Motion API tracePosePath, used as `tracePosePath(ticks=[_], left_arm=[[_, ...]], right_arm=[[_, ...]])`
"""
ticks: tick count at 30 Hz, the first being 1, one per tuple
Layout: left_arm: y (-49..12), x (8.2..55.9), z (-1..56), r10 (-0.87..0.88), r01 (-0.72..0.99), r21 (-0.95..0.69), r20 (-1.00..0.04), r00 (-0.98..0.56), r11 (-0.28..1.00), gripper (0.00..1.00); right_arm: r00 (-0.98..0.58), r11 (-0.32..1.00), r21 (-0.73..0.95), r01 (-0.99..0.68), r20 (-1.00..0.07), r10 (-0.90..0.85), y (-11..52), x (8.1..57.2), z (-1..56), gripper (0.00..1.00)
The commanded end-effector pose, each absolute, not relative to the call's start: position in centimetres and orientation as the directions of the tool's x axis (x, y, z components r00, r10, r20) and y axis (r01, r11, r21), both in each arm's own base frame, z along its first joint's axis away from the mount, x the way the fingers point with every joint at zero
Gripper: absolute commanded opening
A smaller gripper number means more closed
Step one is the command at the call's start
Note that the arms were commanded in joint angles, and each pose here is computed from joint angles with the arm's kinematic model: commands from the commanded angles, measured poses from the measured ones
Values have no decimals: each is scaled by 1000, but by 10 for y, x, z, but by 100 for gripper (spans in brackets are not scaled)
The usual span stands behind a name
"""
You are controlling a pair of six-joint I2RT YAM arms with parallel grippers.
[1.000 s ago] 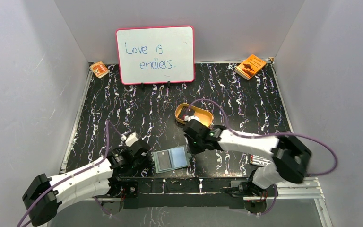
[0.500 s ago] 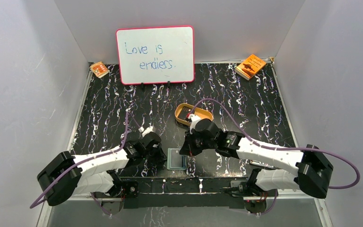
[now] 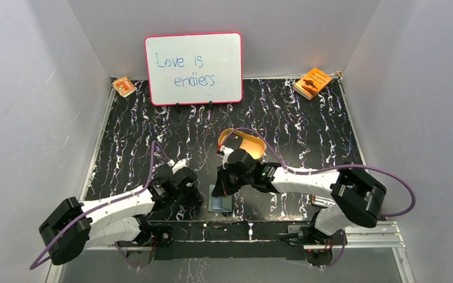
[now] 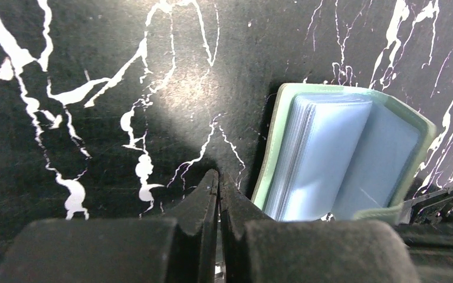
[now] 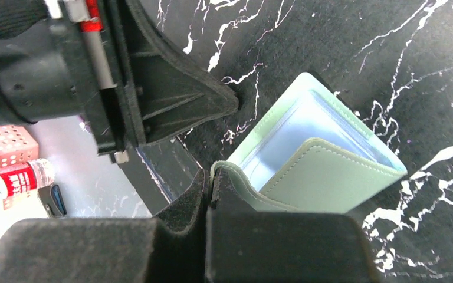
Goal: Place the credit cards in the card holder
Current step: Close the card holder at the center of the board.
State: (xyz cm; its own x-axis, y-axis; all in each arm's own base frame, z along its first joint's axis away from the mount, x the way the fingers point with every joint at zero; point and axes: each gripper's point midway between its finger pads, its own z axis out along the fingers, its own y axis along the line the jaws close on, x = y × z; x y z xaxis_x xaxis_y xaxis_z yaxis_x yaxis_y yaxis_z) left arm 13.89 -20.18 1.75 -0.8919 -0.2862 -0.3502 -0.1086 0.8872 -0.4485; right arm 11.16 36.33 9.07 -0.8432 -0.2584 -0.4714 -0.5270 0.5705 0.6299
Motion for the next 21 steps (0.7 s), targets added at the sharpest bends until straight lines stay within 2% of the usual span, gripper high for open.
tracePosePath(ticks=[1, 7, 8, 11, 13, 21], left_arm=[[-182, 133, 14, -279, -121, -394, -373, -885, 911, 1], [-170, 133, 24, -308, -141, -396, -400, -863, 908, 4], [-168, 133, 25, -315, -147, -394, -405, -858, 907, 4], [-162, 134, 31, -340, -167, -398, -419, -842, 902, 6], [-158, 135, 34, -360, -180, -404, -429, -828, 897, 7], [-148, 135, 39, -403, -214, -416, -446, -799, 884, 9]], right_arm=[[-847, 529, 670, -521, -481, -225, 389, 119, 102, 0], [-860, 524, 684, -508, -442, -256, 409, 121, 88, 0], [-858, 516, 687, -511, -440, -264, 413, 121, 88, 6], [-846, 487, 692, -533, -455, -279, 424, 122, 95, 32], [-835, 474, 688, -550, -472, -284, 429, 124, 102, 45], [-796, 484, 637, -600, -533, -287, 425, 132, 149, 72]])
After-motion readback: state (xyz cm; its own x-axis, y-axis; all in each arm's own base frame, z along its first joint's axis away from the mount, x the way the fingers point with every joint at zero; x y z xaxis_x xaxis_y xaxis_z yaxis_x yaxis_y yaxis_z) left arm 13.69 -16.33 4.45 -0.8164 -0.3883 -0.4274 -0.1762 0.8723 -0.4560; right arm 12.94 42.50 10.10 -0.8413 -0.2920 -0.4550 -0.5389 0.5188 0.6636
